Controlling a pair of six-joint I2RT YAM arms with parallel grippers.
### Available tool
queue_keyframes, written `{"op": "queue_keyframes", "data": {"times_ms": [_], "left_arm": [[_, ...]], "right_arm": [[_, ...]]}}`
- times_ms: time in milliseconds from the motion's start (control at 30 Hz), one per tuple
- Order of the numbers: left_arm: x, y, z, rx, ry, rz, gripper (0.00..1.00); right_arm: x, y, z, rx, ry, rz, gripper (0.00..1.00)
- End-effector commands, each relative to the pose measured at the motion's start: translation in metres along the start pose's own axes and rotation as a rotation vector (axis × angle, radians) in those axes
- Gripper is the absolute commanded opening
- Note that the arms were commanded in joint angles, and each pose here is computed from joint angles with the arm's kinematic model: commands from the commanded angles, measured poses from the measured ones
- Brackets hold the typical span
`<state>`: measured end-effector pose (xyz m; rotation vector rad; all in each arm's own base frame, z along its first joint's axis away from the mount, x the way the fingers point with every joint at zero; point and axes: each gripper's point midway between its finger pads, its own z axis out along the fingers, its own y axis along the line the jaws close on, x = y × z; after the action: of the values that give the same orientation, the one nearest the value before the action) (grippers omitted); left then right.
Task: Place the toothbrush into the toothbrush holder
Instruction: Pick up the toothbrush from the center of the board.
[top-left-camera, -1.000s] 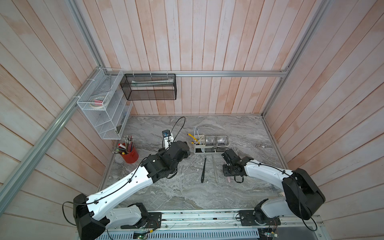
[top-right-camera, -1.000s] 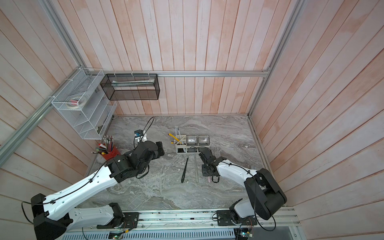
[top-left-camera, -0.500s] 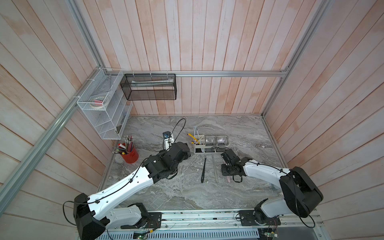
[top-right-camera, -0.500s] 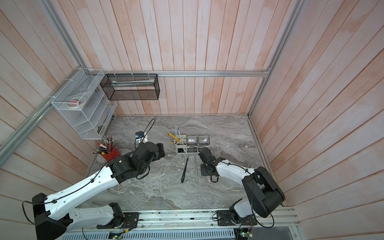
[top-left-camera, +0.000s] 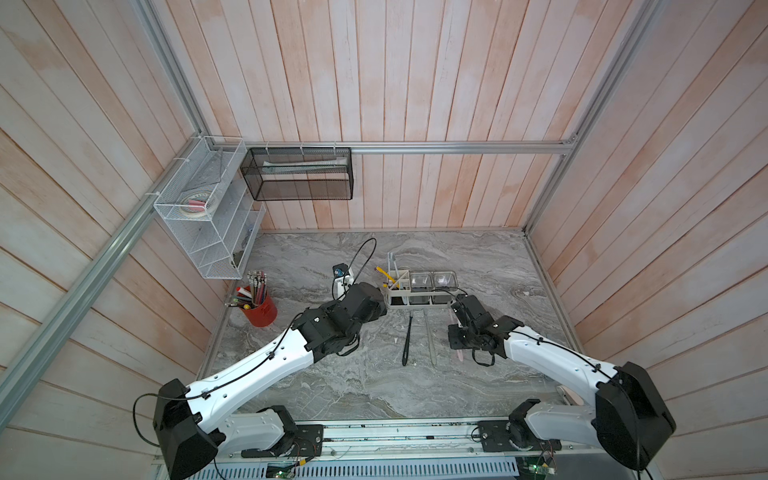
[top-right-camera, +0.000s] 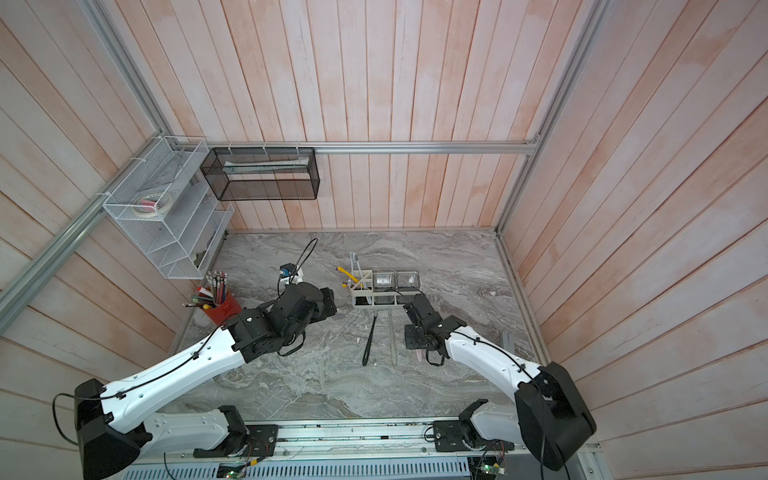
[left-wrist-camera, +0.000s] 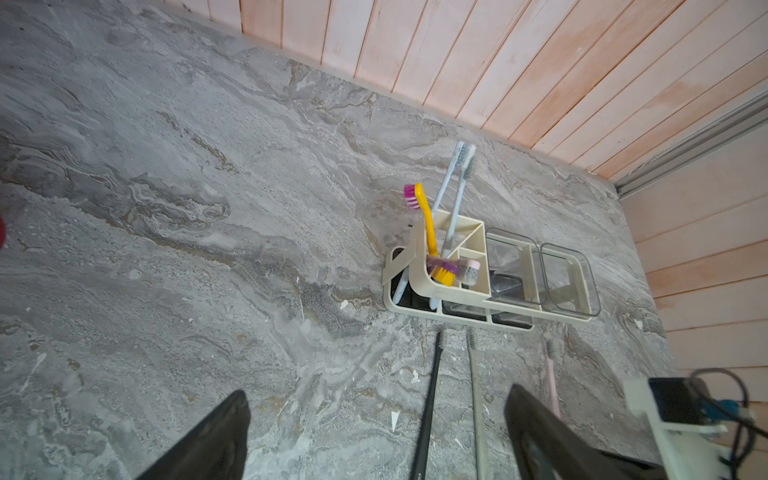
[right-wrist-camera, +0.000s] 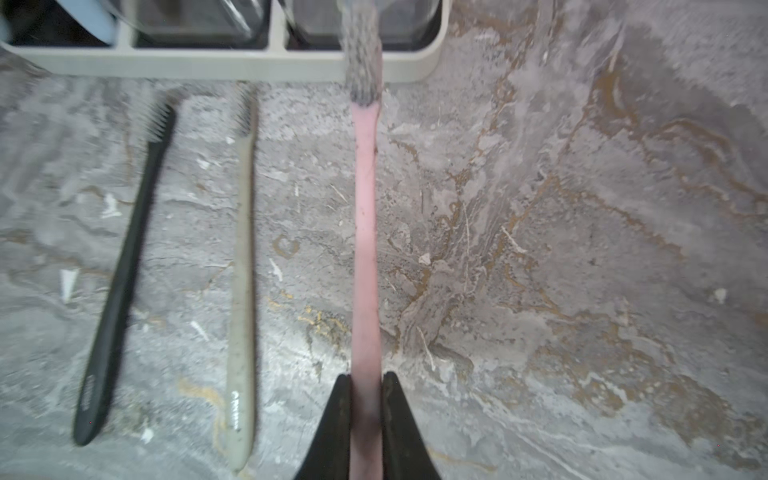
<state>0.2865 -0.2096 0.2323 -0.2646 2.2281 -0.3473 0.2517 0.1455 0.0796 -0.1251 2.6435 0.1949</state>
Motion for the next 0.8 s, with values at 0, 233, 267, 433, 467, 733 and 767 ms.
{"op": "queue_keyframes", "data": {"times_ms": [0, 233, 267, 433, 467, 733, 767], "left_arm": [[0.004, -0.017, 0.003, 0.055, 0.064, -0.048, 0.96], [0.019, -0.049, 0.026, 0.127, 0.259, -0.148, 0.96], [0.020, -0.051, 0.029, 0.119, 0.267, -0.153, 0.96], [0.018, -0.072, 0.035, 0.178, 0.294, -0.197, 0.96], [0.018, -0.074, 0.036, 0.185, 0.297, -0.206, 0.96], [0.037, -0.091, 0.047, 0.241, 0.374, -0.276, 0.83], [0.040, -0.093, 0.047, 0.247, 0.380, -0.278, 0.81]], "right_arm": [[-0.012, 0.024, -0.028, -0.126, -0.032, -0.051, 0.02], [-0.014, 0.094, -0.078, -0.500, -0.095, -0.164, 0.02], [-0.013, 0.100, -0.082, -0.533, -0.097, -0.171, 0.02], [-0.002, 0.121, -0.090, -0.615, -0.078, -0.223, 0.02], [-0.001, 0.125, -0.091, -0.626, -0.076, -0.232, 0.01], [0.003, 0.141, -0.088, -0.648, -0.062, -0.252, 0.01], [0.002, 0.141, -0.089, -0.650, -0.067, -0.249, 0.01]]}}
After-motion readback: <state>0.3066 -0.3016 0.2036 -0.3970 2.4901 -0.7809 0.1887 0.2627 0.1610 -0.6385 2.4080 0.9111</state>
